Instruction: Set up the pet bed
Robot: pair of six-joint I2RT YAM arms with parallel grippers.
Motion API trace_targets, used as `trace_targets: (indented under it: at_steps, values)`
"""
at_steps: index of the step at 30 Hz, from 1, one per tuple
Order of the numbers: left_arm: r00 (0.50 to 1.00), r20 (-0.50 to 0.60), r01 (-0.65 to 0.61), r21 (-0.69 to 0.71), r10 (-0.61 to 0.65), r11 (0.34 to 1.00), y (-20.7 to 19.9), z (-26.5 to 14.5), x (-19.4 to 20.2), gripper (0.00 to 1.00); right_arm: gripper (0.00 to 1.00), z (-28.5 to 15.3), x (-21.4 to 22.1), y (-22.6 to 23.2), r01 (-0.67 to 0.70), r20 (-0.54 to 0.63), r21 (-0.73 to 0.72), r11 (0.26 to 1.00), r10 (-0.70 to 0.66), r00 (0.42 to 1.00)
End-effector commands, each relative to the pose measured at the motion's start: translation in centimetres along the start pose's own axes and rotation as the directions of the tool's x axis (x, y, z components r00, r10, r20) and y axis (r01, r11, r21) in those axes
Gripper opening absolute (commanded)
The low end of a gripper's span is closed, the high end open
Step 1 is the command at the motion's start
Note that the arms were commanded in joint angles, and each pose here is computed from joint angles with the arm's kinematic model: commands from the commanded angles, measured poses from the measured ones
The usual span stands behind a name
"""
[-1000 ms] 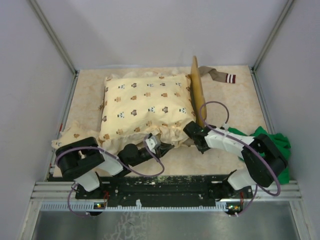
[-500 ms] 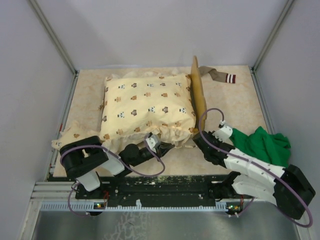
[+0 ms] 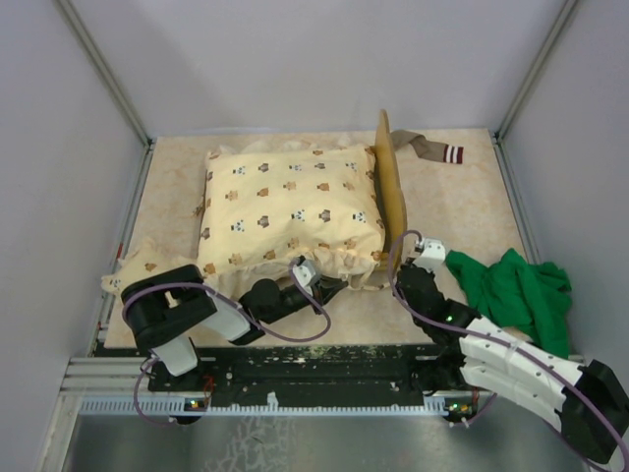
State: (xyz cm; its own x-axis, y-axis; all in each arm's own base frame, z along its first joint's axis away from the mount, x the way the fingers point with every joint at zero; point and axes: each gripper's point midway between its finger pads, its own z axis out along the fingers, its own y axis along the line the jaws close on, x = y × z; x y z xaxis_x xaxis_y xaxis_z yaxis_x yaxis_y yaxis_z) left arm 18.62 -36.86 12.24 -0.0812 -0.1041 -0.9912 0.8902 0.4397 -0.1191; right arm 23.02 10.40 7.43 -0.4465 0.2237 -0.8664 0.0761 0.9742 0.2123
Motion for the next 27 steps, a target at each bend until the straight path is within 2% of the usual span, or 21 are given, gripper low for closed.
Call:
trace_targets:
  at_steps: [1,4,7,10,12,19,22,24,27]
  values:
    - [0.999,0.026,0.032,-0.026,-0.032,0.999,0.5,0.5,-0.5,0.00,0.00,-0.3,-3.0,3.5,0.078,0.087,-0.153,0.985,-0.065,0.994]
    - [0.999,0.026,0.033,-0.030,-0.032,0.999,0.5,0.5,-0.6,0.00,0.00,-0.6,-4.6,4.8,0.182,0.122,-0.192,0.964,-0.160,0.979]
    - [0.999,0.027,0.041,-0.041,-0.040,0.998,0.8,0.5,-0.7,0.00,0.00,-1.0,-6.3,5.8,0.235,0.172,-0.209,0.949,-0.201,0.964]
    - [0.997,0.040,0.062,-0.039,-0.060,0.997,0.8,0.6,-0.7,0.00,0.00,-1.4,-6.7,7.0,0.298,0.204,-0.255,0.920,-0.250,0.947]
    - [0.997,0.042,0.066,-0.041,-0.065,0.997,0.8,0.8,-0.7,0.00,0.00,-1.5,-6.8,7.1,0.384,0.221,-0.246,0.890,-0.335,0.916]
    - [0.995,0.050,0.094,-0.058,-0.091,0.994,1.1,1.0,-0.8,0.00,0.00,-1.4,-6.4,6.9,0.629,0.275,-0.236,0.741,-0.570,0.774]
    - [0.994,0.050,0.101,-0.045,-0.099,0.994,0.9,1.1,-0.8,0.00,0.00,-1.4,-3.6,7.6,0.740,0.297,-0.328,0.587,-0.679,0.671]
    - [0.994,0.052,0.095,-0.037,-0.093,0.995,0.9,1.1,-0.9,0.00,0.00,-1.5,-3.2,8.0,0.782,0.321,-0.334,0.526,-0.717,0.619]
    - [0.993,0.053,0.106,-0.043,-0.104,0.993,1.1,1.2,-1.0,0.00,0.00,-0.7,-3.2,6.2,0.818,0.258,-0.258,0.514,-0.779,0.571]
